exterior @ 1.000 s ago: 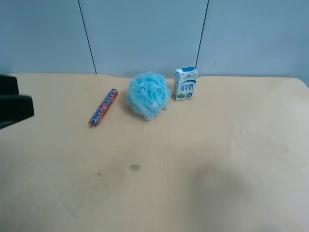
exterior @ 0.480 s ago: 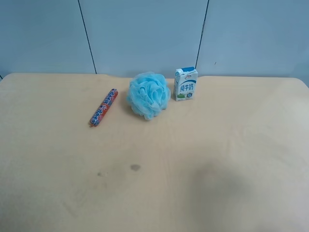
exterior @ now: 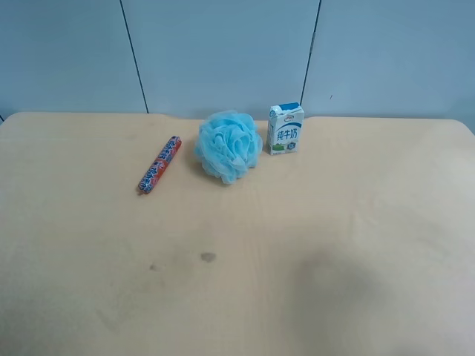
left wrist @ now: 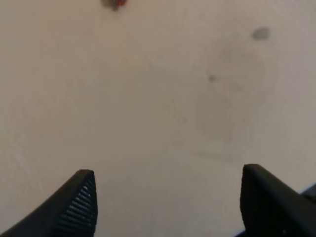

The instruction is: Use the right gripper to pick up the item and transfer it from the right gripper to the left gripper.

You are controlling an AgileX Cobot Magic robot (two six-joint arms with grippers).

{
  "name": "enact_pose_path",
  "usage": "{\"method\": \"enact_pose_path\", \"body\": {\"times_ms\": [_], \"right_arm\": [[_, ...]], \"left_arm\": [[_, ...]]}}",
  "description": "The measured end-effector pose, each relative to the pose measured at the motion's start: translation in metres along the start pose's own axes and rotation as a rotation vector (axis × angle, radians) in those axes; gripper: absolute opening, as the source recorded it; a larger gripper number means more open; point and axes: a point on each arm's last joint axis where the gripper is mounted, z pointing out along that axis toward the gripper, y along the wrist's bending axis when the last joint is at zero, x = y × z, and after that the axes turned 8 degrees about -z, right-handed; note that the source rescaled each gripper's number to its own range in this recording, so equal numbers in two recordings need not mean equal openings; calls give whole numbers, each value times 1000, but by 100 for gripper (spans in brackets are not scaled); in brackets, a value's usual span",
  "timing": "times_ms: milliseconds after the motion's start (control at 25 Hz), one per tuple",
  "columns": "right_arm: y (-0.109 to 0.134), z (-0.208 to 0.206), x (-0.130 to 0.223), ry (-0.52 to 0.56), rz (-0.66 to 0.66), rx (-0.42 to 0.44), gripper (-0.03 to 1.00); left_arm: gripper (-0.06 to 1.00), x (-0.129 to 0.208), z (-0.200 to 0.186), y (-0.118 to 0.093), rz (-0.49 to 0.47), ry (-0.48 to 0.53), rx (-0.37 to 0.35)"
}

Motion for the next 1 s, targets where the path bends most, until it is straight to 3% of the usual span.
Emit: {"method": "enact_pose_path", "body": {"times_ms": [520, 680, 840, 1000], "right_arm": [[0, 0, 0, 0, 0, 0, 63], [0, 0, 0, -1, 0, 0, 63], [-1, -6, 3, -40, 9, 8, 63], [-4, -17, 13, -108, 78, 78, 63]], "left_arm": [[67, 8, -14, 0, -7, -117, 1], [67, 15, -24, 0, -7, -198, 1], [67, 19, -28, 0, -29, -237, -34], [67, 19, -28, -1, -73, -241, -100]]}}
